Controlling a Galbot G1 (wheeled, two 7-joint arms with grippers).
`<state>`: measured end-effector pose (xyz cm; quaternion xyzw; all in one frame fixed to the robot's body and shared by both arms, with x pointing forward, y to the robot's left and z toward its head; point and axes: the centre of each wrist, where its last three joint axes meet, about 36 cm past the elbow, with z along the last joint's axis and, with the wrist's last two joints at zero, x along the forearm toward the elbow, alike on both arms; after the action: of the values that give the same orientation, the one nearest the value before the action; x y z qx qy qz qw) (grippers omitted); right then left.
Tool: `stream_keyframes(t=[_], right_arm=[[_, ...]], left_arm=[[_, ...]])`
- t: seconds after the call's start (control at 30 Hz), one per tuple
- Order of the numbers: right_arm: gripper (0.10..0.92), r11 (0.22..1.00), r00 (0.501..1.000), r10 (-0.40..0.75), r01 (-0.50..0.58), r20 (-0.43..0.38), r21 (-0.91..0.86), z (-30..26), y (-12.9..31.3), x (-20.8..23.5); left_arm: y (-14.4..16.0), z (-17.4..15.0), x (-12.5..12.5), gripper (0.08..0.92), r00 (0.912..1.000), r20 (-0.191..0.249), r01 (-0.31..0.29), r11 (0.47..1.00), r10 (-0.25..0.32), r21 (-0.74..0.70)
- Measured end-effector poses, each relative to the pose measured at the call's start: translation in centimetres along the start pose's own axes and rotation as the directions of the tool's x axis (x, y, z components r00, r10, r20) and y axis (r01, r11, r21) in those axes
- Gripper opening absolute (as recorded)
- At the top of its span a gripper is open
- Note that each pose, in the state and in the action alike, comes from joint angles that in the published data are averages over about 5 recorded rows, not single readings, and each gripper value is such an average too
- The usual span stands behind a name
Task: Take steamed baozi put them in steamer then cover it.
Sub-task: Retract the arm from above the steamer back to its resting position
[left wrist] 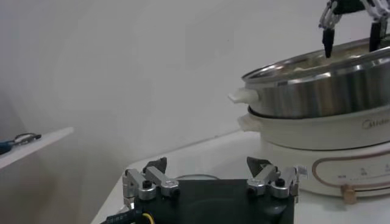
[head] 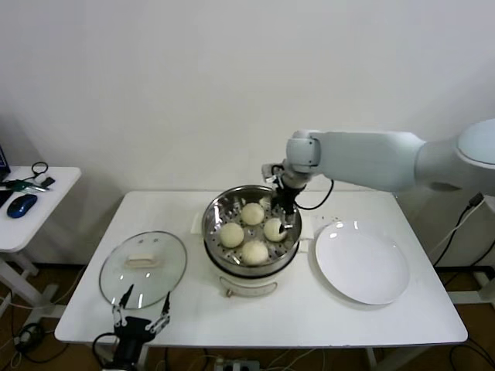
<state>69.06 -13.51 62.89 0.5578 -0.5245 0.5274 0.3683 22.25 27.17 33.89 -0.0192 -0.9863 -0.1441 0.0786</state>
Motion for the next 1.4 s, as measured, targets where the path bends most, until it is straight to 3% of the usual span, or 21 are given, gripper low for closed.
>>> stream_keyframes(t=[0.23,0.4,0.57,0.77,1.1,1.4], right_arm=[[0.823,0.995,0.986,0.102,-0.100,0.128,-0.025,3.4,1.1,2.2],[0.823,0.971,0.937,0.237,-0.224,0.258,-0.078,7.0,3.1,2.5],[0.823,0.926,0.839,0.377,-0.330,0.392,-0.183,10.6,5.8,1.2],[0.823,0.837,0.675,0.545,-0.412,0.497,-0.359,14.0,9.5,-1.6],[0.823,0.639,0.425,0.764,-0.401,0.485,-0.656,17.8,16.1,-6.4],[0.823,0.466,0.294,0.878,-0.350,0.378,-0.812,20.3,22.3,-9.9]], left_arm=[[0.0,-0.2,-0.6,0.823,0.9999,0.008,0.008,1.000,-0.008,-0.011],[-0.1,-0.7,-1.1,0.823,0.9997,0.017,0.020,1.000,-0.020,-0.013],[-0.1,-1.2,-1.7,0.823,0.9992,0.026,0.031,0.999,-0.031,-0.022],[-0.1,-2.0,-2.4,0.823,0.9979,0.041,0.052,0.998,-0.051,-0.032],[-0.1,-3.1,-3.4,0.823,0.9947,0.070,0.081,0.994,-0.075,-0.074],[0.9,-4.0,-4.2,0.823,0.9889,0.092,0.133,0.969,-0.116,-0.207]])
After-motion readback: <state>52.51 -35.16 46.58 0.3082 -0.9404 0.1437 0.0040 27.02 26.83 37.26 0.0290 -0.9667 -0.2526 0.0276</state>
